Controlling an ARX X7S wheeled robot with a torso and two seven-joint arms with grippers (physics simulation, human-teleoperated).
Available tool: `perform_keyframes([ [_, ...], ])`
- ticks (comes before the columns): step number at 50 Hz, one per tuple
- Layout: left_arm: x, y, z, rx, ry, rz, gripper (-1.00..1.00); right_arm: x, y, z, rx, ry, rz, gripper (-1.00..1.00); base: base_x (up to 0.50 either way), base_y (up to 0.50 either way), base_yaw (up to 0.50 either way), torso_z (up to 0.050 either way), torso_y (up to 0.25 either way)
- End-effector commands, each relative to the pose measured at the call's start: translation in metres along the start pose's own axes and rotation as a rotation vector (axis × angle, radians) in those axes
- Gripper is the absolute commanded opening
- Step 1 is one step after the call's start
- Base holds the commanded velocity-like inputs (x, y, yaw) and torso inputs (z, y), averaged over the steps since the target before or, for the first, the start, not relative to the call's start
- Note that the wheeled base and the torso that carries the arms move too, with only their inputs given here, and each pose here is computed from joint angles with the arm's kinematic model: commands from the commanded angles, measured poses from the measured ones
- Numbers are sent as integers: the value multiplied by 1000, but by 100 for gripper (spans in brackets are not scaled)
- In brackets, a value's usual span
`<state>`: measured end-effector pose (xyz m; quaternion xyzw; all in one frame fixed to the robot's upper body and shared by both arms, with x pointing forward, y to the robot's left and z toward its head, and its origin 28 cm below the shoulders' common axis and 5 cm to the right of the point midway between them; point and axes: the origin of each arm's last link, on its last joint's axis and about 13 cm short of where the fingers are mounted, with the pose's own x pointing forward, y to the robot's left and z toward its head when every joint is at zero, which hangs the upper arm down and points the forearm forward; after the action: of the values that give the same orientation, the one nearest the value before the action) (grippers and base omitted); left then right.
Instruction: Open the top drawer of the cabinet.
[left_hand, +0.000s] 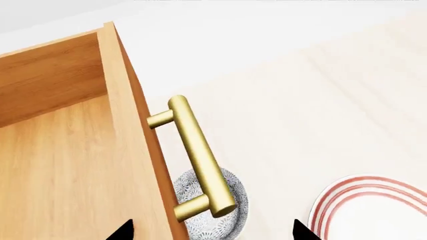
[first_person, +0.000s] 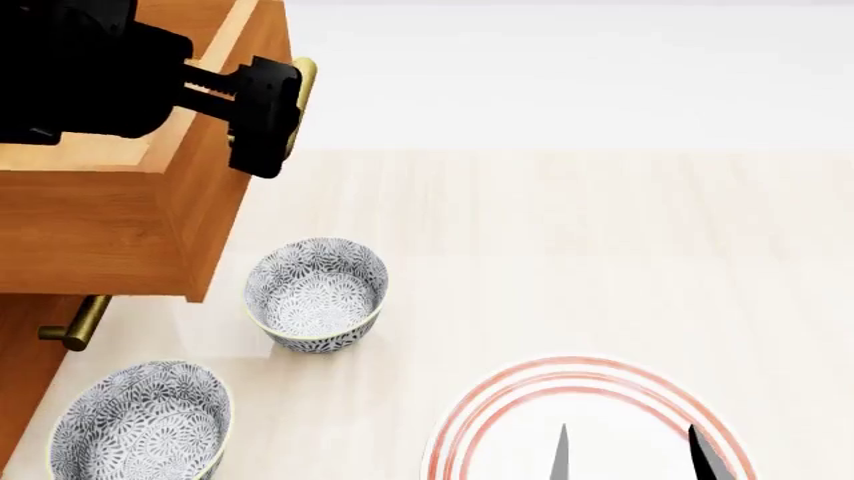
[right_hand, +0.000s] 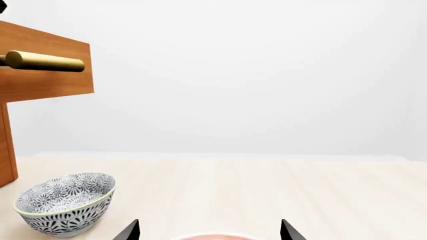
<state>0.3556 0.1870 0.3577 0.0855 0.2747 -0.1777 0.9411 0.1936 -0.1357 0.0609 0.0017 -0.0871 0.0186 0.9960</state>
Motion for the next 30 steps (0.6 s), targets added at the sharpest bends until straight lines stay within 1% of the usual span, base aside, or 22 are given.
perform_keyframes([
  [1,-4,-17,-1,2,-8,-99,100,-1,-2,0,2,0,-8,100,0,0,0,0,0],
  [13,-8,-29,1,17,-22,-136,100,-1,-2,-1,5,1,-9,100,0,0,0,0,0],
  [25,-9,-38,2,18,-32,-182,100,-1,-2,-2,6,4,-6,100,0,0,0,0,1],
  [27,-10,-38,1,27,-38,-174,100,-1,-2,-2,6,4,-7,100,0,0,0,0,0],
  [29,-11,-34,2,30,-55,-140,100,-1,-2,-2,6,4,-7,100,0,0,0,0,0],
  [30,-10,-30,2,37,-66,-95,100,-1,-2,-2,5,4,-7,100,0,0,0,0,0],
])
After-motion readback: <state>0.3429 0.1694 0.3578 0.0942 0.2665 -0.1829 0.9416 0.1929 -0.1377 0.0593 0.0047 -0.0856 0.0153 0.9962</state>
